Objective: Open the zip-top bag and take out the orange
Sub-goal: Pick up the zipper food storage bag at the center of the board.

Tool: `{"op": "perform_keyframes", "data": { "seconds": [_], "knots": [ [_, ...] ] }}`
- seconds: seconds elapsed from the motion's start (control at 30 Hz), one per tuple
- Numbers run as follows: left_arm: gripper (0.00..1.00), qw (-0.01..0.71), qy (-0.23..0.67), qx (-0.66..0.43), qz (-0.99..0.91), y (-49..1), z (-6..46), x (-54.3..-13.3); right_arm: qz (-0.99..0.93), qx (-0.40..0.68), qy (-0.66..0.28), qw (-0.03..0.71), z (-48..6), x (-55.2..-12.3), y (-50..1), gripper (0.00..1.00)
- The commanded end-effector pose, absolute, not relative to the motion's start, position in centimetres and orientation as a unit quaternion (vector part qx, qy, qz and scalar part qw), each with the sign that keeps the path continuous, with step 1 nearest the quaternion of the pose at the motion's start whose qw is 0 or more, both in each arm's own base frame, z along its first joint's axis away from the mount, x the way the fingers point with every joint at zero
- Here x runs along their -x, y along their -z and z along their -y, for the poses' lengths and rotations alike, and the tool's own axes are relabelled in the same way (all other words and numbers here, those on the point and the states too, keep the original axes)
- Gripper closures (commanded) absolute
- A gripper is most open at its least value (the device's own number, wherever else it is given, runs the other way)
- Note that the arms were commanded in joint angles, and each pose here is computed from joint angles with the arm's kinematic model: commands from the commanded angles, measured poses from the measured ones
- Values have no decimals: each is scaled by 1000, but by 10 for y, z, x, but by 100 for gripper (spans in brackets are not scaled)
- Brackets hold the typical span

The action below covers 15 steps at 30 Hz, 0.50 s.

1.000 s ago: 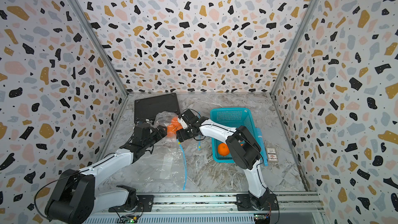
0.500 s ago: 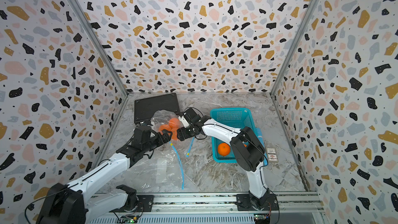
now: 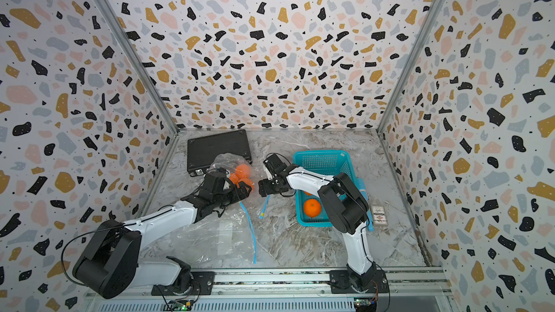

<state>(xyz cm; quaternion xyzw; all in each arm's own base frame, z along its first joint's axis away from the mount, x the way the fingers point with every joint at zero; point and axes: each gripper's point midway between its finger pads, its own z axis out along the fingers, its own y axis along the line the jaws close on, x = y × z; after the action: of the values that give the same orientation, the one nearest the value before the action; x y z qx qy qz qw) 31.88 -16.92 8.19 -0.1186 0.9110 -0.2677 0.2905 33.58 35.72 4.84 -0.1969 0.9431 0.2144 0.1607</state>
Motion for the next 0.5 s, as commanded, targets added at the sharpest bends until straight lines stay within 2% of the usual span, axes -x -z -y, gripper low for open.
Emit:
{"op": "perform_keyframes", "data": {
  "seconds": [0.0,0.1,0.2,0.23,0.3,0.33,0.47],
  "knots": [
    [3,312,283,109,-900,-92,177,-330,-938,194,-230,172,-367,-342,-53,21],
    [3,305,285,101,-903,-89,183,-329,-933,202,-241,174,-378,-348,-48,34],
    [3,310,279,98,-904,-95,181,-328,-928,211,-254,170,-388,-353,-51,57],
    [3,313,276,97,-904,-99,179,-327,-926,215,-259,168,-392,-354,-54,67],
    [2,316,267,94,-905,-105,176,-325,-920,218,-276,170,-399,-356,-65,79],
    [2,318,264,93,-906,-108,174,-324,-918,219,-283,173,-402,-357,-73,83],
    [0,324,261,86,-905,-125,170,-317,-909,222,-292,196,-403,-362,-108,91]
  ]
}}
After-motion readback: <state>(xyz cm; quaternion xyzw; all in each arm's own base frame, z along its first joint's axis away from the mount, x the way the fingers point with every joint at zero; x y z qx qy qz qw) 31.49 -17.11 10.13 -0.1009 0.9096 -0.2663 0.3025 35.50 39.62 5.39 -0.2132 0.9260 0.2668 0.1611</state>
